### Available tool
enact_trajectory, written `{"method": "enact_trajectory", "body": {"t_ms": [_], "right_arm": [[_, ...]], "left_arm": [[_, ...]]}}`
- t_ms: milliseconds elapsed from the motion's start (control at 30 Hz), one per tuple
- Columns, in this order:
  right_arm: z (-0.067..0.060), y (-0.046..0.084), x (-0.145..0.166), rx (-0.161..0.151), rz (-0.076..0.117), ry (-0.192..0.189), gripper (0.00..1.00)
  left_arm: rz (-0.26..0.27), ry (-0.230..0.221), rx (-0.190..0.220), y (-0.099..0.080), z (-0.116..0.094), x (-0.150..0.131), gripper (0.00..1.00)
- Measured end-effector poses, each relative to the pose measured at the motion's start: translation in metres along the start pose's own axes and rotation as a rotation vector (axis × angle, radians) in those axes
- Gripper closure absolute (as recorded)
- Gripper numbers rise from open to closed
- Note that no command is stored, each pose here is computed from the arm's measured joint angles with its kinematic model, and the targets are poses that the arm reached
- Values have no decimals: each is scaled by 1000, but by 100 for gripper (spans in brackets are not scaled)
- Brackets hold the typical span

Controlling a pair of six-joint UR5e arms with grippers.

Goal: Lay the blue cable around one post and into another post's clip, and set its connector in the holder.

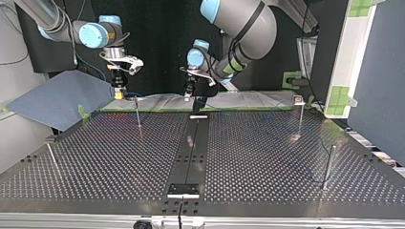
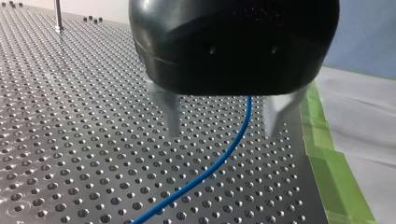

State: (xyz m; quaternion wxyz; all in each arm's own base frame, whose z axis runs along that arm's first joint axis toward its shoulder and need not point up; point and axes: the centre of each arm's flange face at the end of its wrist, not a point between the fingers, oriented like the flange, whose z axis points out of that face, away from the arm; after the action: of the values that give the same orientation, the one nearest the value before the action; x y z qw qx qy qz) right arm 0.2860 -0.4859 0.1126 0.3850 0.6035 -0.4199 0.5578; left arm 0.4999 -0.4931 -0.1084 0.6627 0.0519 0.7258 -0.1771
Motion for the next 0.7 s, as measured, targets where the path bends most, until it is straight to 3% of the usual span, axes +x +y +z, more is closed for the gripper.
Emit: {"method": "enact_trajectory", "body": {"t_ms": [67, 100, 167, 700], "right_arm": [[0, 0, 0, 0, 0, 0, 100], [0, 0, 0, 0, 0, -1, 100], [0, 0, 0, 0, 0, -1, 100], [-1, 0, -1, -1, -1, -5, 100]], "left_arm": [[-1, -4, 1, 0, 0, 0, 78], [-3, -7, 4, -1, 1, -1, 78], [-6, -9, 12, -1, 1, -1, 99], [-13, 9, 48, -3, 1, 0, 99]]}}
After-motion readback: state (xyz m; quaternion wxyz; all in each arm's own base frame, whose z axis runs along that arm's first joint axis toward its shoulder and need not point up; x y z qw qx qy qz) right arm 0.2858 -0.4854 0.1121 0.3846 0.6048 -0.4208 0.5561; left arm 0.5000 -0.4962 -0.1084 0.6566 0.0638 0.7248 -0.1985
